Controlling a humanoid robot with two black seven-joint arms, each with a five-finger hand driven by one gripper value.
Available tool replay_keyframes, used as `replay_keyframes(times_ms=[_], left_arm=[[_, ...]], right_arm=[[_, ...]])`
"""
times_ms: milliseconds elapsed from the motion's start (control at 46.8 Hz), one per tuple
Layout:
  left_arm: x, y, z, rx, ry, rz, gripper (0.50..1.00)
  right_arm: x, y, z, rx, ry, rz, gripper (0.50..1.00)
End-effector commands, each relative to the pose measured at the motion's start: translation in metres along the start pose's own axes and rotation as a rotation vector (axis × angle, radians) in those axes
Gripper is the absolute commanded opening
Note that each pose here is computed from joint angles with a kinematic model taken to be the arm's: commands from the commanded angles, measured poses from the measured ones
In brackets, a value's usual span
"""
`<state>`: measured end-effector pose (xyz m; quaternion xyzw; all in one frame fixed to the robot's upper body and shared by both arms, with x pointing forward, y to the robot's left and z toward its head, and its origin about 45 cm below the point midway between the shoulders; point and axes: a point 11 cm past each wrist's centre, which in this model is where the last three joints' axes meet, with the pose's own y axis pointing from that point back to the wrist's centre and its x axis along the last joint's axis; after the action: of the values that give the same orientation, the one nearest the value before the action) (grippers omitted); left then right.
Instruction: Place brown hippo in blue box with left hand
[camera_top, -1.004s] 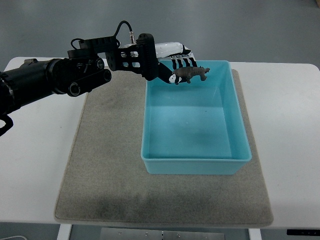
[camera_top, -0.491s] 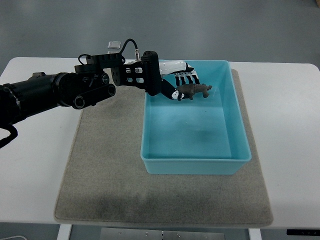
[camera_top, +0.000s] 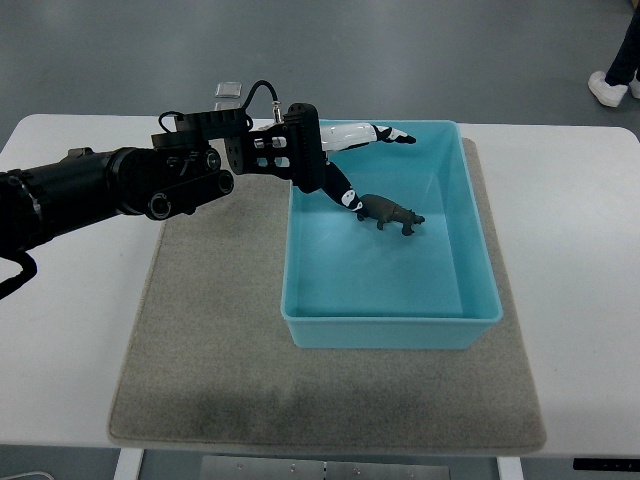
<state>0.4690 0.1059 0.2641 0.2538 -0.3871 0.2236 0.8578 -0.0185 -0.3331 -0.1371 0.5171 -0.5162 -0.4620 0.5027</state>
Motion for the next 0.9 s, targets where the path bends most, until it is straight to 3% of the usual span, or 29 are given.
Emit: replay_keyframes(times_ms=[0,427,876], left_arm=[[0.007,0.003,-0.005,0.015,0.001,0.020,0.992],[0.075,0.034,-0.047,0.121,0.078,0.296,0.992],[0.097,0.083,-0.107,0.217,0.455,0.647,0.992]], right_arm=[[0.000,0.000,0.000,-0.001,0.000,0.000,0.936],[0.000,0.000,0.000,0.001,0.000,0.000,0.936],[0.000,0.000,0.000,-0.001,0.000,0.000,0.936]])
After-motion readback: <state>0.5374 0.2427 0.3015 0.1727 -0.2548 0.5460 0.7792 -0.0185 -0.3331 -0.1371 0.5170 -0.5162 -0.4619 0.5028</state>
